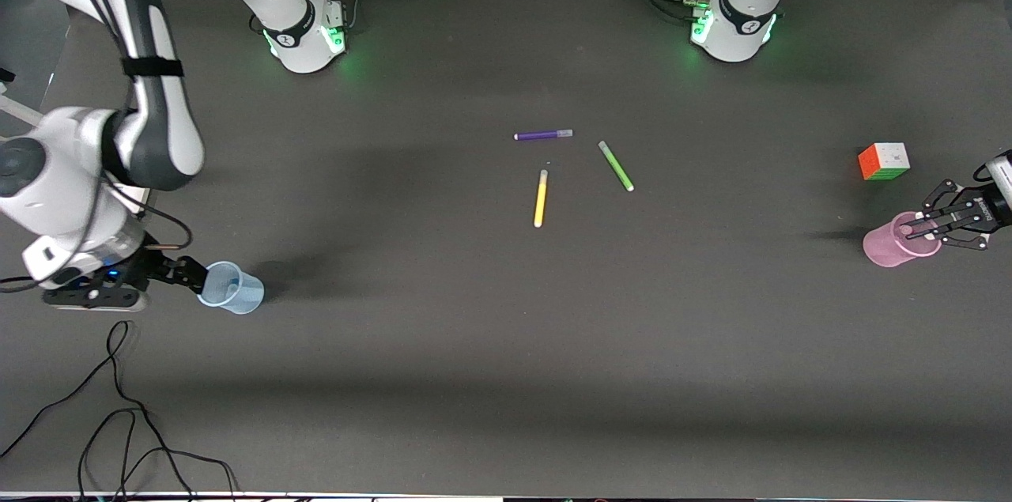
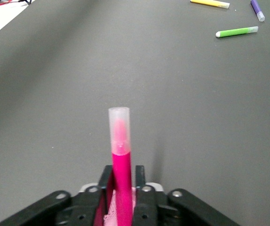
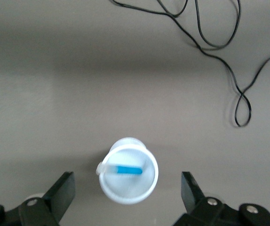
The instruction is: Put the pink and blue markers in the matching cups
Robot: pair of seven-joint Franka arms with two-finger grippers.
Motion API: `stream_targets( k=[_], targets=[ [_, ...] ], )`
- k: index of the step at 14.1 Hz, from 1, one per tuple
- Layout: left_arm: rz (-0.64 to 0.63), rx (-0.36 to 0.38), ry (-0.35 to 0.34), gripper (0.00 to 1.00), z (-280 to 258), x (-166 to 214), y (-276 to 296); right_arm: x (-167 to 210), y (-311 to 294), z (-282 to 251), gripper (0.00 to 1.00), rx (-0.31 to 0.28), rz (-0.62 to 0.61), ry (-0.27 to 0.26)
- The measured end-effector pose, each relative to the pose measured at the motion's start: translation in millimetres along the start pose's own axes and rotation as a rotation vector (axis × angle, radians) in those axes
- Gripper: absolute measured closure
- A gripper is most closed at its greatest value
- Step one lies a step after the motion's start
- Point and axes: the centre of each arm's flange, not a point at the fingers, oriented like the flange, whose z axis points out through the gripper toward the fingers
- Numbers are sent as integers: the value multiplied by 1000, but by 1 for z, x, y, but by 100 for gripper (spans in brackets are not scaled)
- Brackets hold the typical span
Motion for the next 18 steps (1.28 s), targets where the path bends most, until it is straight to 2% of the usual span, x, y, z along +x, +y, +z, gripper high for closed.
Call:
stream_targets(
  k=[3,6,9,12,14,16,18],
  targets=[
    [2,-1,5,32,-1,-2,1,9,-1,-69,0,43,6,-83],
    [7,5,7,1,-3,-3,0,11,-1,-127,0,64,-1,-109],
    [17,27,1,0,-13,8,-11,2,4,-159,0,90,-1,-121],
    [-47,56,-24,0,-35,37,-26,-4,5,-170,0,104,-4,-121],
    [-103,62,-80,0,-54,79,-32,-5,1,-168,0,105,-10,-130],
    [-174,71,-169,0,-76,137,-33,-8,-1,-169,0,109,-15,-146],
    [-252,92,-265,0,-93,202,-26,-13,1,-180,0,123,-17,-139]
  ],
)
